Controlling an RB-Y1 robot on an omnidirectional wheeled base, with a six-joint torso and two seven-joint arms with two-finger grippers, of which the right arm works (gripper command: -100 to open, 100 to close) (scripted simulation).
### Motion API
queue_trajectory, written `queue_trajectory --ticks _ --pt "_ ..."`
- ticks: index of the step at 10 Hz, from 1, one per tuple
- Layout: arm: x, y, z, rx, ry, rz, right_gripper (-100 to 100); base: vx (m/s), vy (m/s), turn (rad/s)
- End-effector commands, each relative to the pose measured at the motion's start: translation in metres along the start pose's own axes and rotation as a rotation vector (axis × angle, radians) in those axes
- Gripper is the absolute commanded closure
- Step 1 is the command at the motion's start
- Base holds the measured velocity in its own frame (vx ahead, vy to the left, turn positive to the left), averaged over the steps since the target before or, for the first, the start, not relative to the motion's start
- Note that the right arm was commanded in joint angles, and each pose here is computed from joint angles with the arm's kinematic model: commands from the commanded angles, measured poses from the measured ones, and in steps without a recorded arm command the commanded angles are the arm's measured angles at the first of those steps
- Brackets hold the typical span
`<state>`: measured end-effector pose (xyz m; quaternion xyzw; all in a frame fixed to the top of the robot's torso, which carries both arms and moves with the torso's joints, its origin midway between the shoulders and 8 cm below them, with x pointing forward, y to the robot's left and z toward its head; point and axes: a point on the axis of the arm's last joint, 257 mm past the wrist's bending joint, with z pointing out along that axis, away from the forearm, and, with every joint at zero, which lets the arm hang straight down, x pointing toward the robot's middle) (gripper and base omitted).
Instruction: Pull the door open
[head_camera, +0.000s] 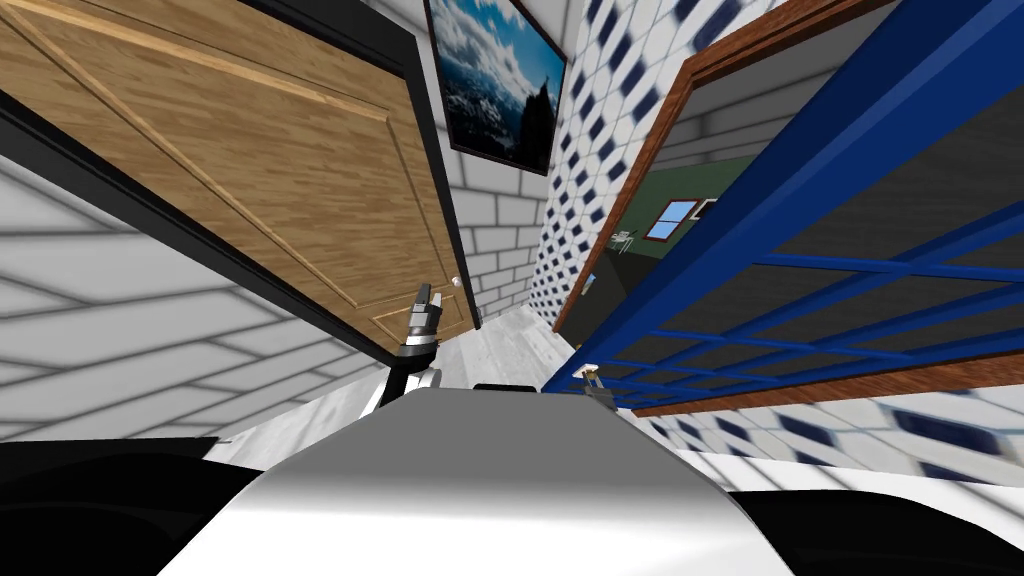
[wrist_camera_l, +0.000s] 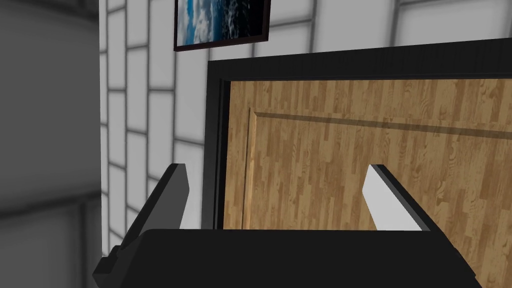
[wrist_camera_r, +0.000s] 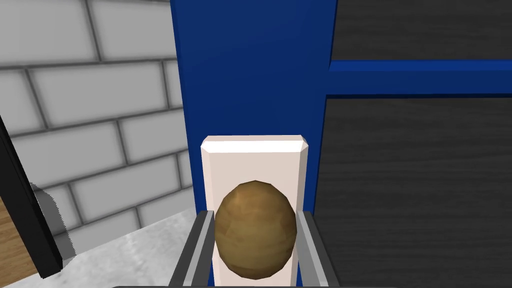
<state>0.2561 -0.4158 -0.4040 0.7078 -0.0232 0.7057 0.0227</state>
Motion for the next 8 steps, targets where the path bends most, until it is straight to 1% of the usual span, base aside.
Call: queue_trajectory --ticks 1,3,8 --pt "0.0005 -0.0009 -0.0007 0.012 0.001 0.0 100 -0.114 -0.023 0.121" --pt "0.001 -0.0018 -0.0013 0.024 0.001 -0.001 100 -0.174 -0.056 0.108" --pt "0.0028 -0.0051 -0.0043 0.071 0.003 -0.001 100 -0.199 -0.049 0.127"
